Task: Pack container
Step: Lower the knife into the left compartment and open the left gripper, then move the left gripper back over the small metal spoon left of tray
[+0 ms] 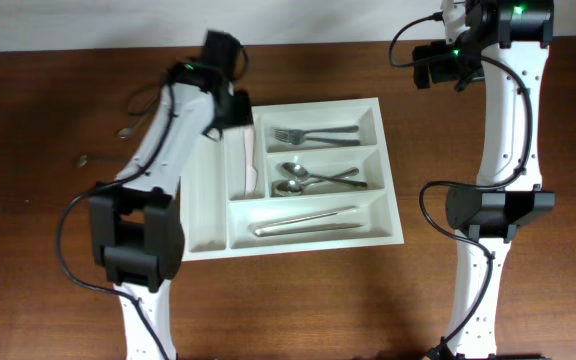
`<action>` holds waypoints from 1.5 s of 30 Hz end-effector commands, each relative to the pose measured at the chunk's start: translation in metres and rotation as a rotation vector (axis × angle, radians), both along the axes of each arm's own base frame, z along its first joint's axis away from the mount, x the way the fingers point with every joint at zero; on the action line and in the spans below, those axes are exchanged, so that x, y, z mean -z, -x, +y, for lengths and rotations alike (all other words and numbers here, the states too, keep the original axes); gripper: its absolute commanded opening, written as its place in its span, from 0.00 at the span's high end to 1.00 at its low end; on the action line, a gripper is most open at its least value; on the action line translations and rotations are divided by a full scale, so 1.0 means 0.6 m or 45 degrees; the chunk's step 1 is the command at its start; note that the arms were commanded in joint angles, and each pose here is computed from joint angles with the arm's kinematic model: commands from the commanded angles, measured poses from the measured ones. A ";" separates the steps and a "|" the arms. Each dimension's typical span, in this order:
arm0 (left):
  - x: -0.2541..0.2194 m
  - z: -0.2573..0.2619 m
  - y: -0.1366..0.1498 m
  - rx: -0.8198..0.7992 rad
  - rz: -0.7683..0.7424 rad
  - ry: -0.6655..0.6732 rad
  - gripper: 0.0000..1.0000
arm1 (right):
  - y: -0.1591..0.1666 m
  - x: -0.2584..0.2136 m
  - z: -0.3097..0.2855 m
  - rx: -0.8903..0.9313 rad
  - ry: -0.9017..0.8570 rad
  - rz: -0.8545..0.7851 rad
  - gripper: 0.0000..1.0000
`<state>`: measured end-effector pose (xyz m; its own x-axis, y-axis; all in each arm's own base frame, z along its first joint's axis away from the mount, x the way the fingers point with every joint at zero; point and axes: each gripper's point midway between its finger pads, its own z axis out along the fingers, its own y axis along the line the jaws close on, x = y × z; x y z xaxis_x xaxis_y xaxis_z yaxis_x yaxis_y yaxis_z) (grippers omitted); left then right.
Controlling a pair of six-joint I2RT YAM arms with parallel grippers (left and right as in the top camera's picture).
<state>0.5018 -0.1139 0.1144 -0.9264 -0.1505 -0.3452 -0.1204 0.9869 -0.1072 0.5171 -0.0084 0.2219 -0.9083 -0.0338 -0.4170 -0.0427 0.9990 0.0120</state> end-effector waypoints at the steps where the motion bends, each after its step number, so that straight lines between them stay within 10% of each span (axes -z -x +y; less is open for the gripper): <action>1: -0.053 0.063 -0.033 -0.097 -0.093 0.017 0.31 | 0.007 -0.029 0.006 -0.007 -0.011 -0.045 0.00; 8: -0.063 0.201 -0.038 -0.298 -0.084 0.036 0.04 | 0.007 -0.030 0.006 -0.007 -0.011 -0.045 0.01; 18: -0.050 0.304 -0.004 -0.462 0.008 0.061 0.01 | 0.007 -0.030 0.006 -0.007 -0.011 -0.045 0.01; 33: 0.085 0.399 0.071 -1.450 0.307 0.218 0.01 | 0.007 -0.030 0.006 -0.007 -0.011 -0.045 0.01; 45: 0.171 0.406 0.069 -1.528 0.392 0.199 0.01 | 0.007 -0.030 0.006 -0.007 -0.011 -0.045 0.01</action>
<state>0.4639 0.1261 0.0268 -0.2517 -0.9668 -0.0436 -0.9658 0.2538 -0.0524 0.5171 -0.0084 0.2219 -0.9083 -0.0338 -0.4170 -0.0427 0.9990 0.0120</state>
